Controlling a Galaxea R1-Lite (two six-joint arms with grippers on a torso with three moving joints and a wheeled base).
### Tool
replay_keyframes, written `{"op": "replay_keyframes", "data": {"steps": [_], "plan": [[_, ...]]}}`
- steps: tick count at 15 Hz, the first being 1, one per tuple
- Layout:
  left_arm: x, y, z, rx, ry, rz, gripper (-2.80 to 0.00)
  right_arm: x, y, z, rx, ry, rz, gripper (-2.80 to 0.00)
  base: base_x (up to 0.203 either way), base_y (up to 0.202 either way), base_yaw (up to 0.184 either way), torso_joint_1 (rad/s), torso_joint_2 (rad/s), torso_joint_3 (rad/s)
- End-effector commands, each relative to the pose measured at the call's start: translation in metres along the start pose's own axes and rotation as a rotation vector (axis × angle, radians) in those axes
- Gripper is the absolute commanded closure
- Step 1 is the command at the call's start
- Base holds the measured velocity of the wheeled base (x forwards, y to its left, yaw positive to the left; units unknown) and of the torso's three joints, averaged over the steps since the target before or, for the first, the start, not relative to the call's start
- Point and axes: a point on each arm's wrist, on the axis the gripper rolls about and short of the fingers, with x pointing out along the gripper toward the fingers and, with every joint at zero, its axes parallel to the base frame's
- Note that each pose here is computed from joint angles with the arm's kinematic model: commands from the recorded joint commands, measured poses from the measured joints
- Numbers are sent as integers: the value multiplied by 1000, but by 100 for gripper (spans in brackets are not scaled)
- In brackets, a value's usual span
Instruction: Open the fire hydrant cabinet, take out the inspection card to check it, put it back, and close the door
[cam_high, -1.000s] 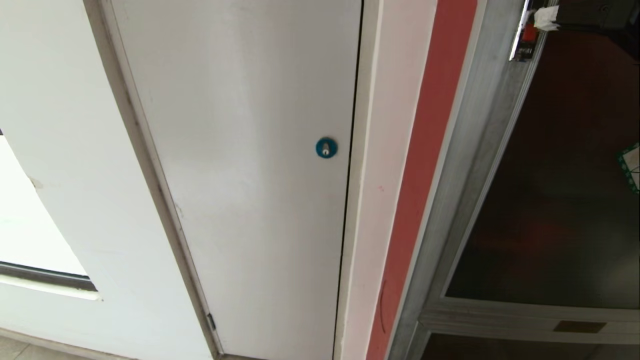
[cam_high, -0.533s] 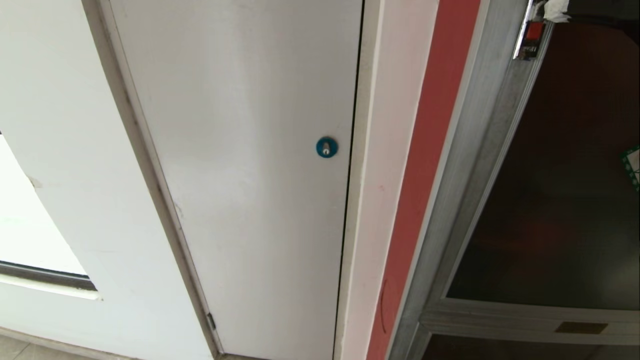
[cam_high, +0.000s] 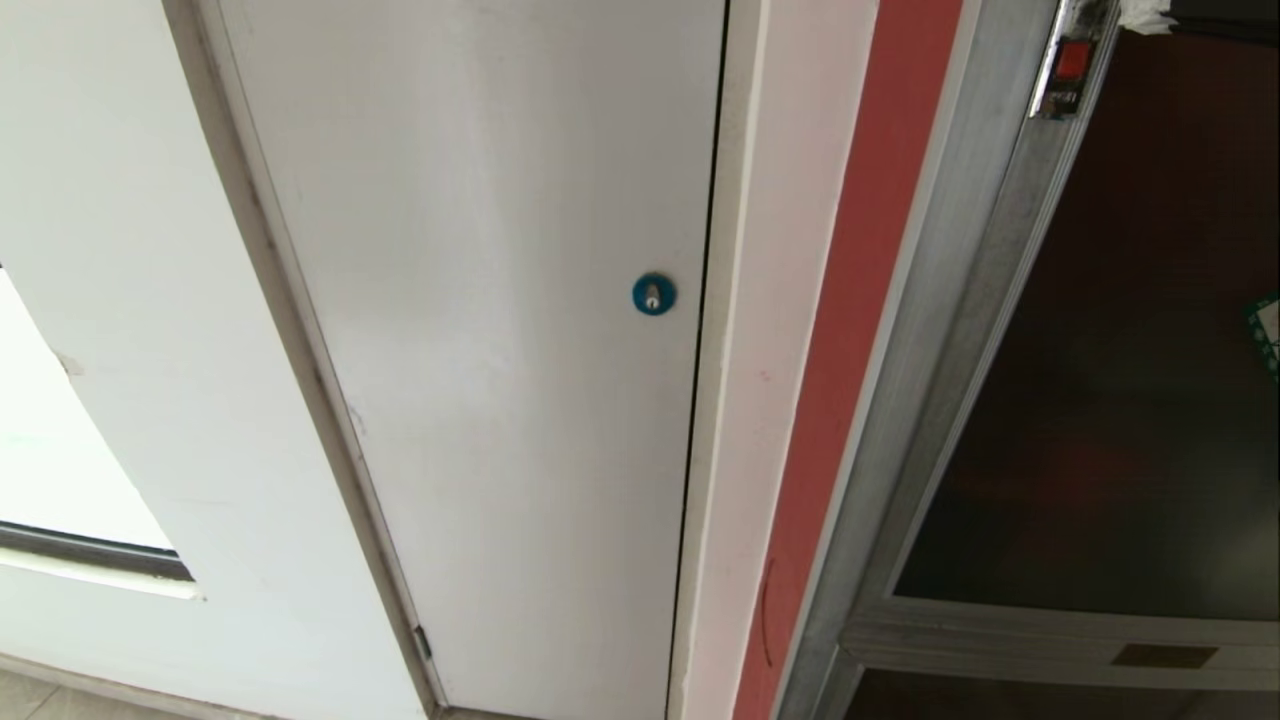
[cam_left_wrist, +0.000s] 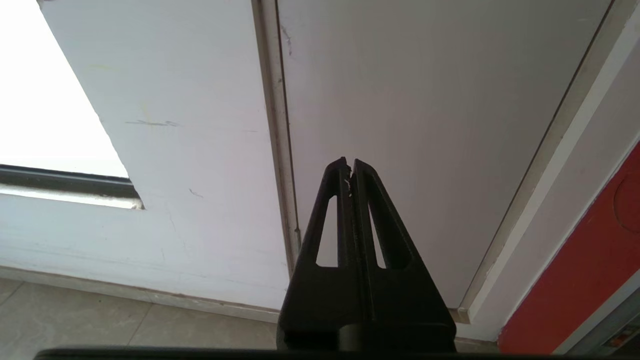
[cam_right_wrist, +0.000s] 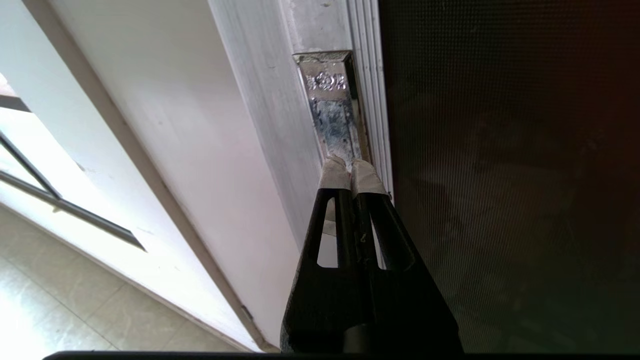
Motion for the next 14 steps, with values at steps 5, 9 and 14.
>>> {"op": "replay_keyframes", "data": {"steps": [5,9,14], "plan": [[1,0,-2,-1,7,2,0,-56,15,4,2,-58,82,0,0,0,0,0,0,0],[0,0,-2,0,5,2,0,-100,16,2,-3,-110,98,0,0,0,0,0,0,0],[0,0,-2,-1,6,2,0,-144,17,-1,-3,-177,116,0,0,0,0,0,0,0]]}}
